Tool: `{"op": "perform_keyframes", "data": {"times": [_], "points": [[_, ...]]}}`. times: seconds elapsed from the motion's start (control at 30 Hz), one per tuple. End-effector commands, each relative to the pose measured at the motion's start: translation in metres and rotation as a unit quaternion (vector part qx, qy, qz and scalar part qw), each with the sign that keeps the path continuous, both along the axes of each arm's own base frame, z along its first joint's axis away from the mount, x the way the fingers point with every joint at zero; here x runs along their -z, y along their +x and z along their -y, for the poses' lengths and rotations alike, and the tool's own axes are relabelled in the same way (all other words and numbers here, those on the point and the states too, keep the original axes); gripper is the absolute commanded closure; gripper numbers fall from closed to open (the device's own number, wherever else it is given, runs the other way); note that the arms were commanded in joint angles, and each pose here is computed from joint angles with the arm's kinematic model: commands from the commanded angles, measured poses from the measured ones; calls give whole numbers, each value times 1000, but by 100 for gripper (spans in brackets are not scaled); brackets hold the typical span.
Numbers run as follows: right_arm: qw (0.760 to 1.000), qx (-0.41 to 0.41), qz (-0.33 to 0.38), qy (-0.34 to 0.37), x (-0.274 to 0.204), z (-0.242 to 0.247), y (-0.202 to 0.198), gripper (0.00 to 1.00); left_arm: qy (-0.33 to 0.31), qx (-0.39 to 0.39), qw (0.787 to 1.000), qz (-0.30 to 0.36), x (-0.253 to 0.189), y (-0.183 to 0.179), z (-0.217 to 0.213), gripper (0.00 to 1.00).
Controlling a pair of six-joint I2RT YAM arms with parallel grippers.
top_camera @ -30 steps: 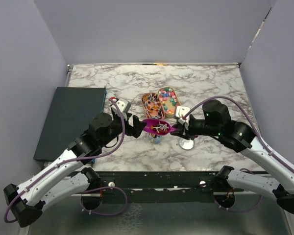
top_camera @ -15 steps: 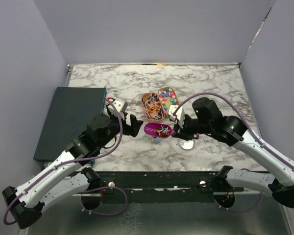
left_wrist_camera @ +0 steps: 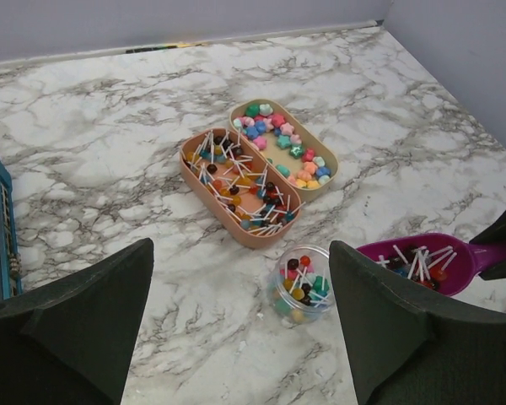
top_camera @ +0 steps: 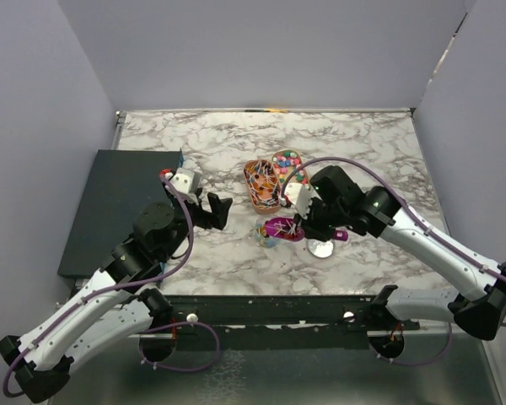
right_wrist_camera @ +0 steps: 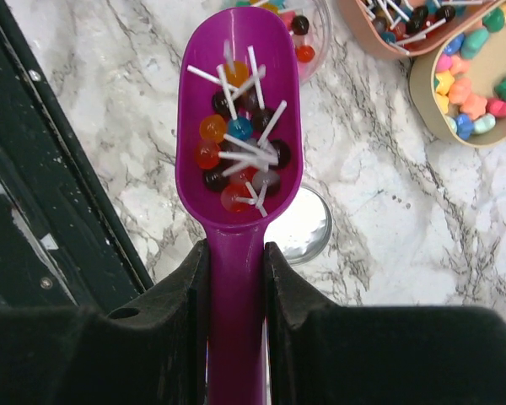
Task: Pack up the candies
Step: Place the fake candies in the packing bottle.
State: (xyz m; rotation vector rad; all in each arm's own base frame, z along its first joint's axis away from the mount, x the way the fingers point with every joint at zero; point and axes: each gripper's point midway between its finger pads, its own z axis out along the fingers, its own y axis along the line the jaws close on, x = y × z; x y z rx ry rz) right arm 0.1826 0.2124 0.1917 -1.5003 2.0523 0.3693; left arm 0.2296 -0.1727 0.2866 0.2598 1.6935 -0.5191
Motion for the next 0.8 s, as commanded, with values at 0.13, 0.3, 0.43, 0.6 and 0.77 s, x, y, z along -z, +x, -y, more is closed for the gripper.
{"op": "perform_keyframes", "data": {"times": [0.13,0.3,0.43,0.6,0.77], "points": [[997,29,0,-69,8,9,16,99,-2,-27,1000,11,-6,1,-14,14],[995,34,-3,-91,13,9,23,99,3,-34,999,16,-7,0,-19,14],[993,39,1,-114,16,9,28,100,5,-34,999,19,-8,-1,-20,14],[987,42,8,-152,19,12,33,99,3,-36,999,24,-11,-2,-23,14],[983,39,14,-178,18,11,35,99,2,-39,999,26,-12,-3,-26,14]]}}
